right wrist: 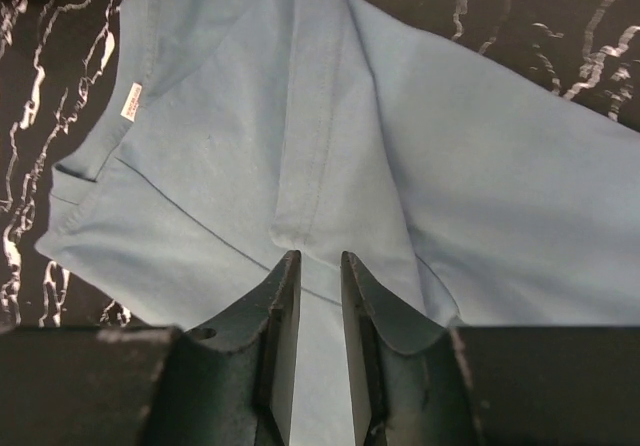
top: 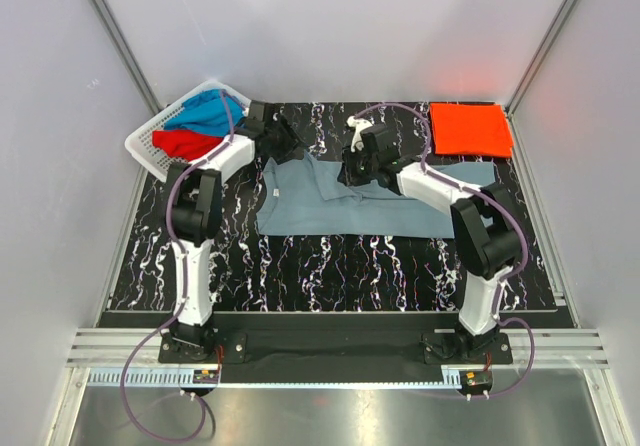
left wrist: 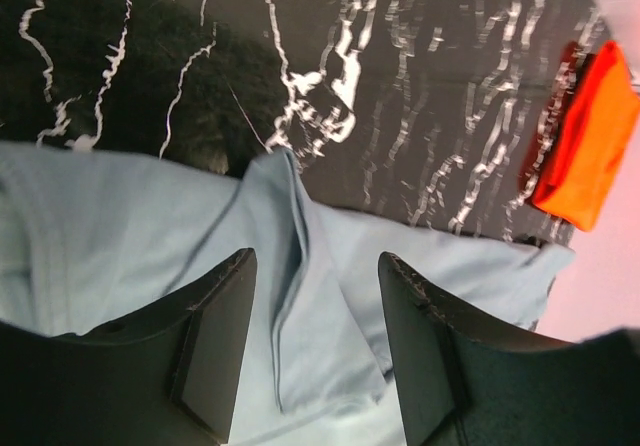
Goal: Fold and stack the t-shirts
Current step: Fold the tshirt
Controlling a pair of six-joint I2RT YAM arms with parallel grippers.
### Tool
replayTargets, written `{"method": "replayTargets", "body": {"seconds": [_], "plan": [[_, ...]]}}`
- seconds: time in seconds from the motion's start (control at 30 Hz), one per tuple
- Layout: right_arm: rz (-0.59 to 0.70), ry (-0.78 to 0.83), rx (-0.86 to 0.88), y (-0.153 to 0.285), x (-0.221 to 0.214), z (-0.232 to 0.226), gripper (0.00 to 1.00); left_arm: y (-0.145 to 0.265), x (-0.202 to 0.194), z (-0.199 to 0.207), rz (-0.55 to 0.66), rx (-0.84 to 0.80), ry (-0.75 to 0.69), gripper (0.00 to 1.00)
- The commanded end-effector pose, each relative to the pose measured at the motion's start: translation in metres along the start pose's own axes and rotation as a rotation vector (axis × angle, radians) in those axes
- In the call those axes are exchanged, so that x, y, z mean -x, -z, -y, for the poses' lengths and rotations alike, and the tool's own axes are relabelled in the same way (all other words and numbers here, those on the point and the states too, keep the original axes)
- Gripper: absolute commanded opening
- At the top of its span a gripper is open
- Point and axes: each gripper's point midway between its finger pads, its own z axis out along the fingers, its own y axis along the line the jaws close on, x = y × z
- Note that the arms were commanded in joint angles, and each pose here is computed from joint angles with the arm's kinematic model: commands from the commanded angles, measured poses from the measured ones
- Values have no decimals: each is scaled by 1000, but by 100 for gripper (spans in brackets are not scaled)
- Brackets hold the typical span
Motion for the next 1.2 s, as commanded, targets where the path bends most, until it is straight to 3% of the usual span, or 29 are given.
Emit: {"method": "replayTargets", "body": {"seconds": [0.0, 0.27, 0.4, 0.93, 1.17], "plan": [[85, 103, 66, -14, 29, -20, 31, 1, 24, 42, 37, -121, 3, 57], [44, 135, 59, -39, 6, -37, 39, -34, 23, 14, 28, -73, 30, 57], [23, 142, 35, -54, -6, -43, 38, -48, 18, 11, -5, -94, 44, 56], [-40, 207, -98, -72, -36, -27, 38, -61, 15, 2, -39, -105, 1, 35], [-38, 235, -119, -70, -36, -25, 36, -66, 11, -4, -51, -95, 9, 31]]}}
